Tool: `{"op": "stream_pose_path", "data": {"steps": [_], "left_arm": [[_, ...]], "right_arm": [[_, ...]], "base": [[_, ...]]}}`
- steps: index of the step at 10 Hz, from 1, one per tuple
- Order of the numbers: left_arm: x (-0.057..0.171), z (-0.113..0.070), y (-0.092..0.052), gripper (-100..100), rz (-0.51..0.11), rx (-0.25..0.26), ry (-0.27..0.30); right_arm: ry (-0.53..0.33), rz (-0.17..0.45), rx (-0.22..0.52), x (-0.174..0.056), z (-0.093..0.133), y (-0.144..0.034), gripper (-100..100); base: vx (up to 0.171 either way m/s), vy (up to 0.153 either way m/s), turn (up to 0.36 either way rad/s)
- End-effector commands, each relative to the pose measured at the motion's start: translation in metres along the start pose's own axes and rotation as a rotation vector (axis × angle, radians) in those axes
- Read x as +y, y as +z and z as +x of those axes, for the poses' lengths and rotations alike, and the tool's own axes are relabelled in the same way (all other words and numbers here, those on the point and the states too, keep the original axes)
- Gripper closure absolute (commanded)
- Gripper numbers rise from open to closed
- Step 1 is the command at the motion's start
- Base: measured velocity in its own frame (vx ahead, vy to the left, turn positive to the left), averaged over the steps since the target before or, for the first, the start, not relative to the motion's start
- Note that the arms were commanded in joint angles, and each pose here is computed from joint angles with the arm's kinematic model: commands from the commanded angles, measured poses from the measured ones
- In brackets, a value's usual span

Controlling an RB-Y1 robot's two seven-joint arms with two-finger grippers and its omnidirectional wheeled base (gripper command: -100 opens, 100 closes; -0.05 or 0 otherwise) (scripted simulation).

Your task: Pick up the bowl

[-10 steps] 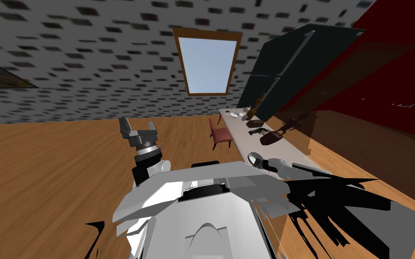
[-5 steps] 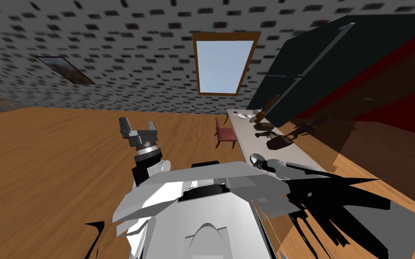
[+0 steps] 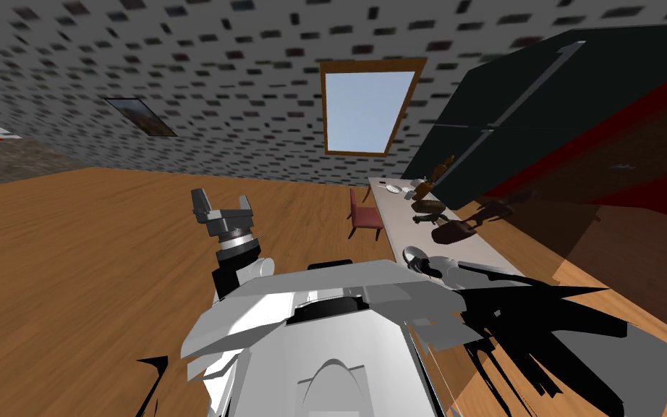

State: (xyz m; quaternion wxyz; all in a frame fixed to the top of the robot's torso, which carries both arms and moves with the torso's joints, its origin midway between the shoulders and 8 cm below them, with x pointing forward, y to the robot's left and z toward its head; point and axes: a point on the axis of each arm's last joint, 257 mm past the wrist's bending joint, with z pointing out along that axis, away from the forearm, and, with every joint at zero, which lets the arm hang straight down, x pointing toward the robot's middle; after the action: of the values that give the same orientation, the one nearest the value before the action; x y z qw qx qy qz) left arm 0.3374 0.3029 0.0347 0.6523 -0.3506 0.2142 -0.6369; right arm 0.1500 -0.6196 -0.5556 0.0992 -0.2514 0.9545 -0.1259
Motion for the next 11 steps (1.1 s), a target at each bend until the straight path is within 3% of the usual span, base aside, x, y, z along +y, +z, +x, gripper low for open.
{"op": "stream_pose_path", "data": {"steps": [1,2,3,4,8,11], "left_arm": [[0.0,0.0,0.0,0,0.0,0.0,0.0],[0.0,0.0,0.0,0,0.0,0.0,0.0],[0.0,0.0,0.0,0,0.0,0.0,0.0],[0.0,0.0,0.0,0,0.0,0.0,0.0],[0.0,0.0,0.0,0,0.0,0.0,0.0],[0.0,0.0,0.0,0,0.0,0.0,0.0]], "right_arm": [[0.0,0.0,0.0,0.0,0.0,0.0,100],[0.002,-0.001,-0.001,0.0,0.0,0.0,100],[0.002,-0.001,-0.001,0.001,0.0,0.0,0],[-0.005,-0.002,-0.006,0.0,-0.001,0.0,100],[-0.154,-0.031,-0.056,0.001,-0.013,-0.007,100],[-0.269,-0.041,-0.094,-0.002,-0.023,-0.013,100]], "base": [[0.0,0.0,0.0],[0.0,0.0,0.0],[0.0,0.0,0.0],[0.066,-0.004,-0.223],[0.233,0.015,-0.444],[0.201,0.08,-0.38]]}}
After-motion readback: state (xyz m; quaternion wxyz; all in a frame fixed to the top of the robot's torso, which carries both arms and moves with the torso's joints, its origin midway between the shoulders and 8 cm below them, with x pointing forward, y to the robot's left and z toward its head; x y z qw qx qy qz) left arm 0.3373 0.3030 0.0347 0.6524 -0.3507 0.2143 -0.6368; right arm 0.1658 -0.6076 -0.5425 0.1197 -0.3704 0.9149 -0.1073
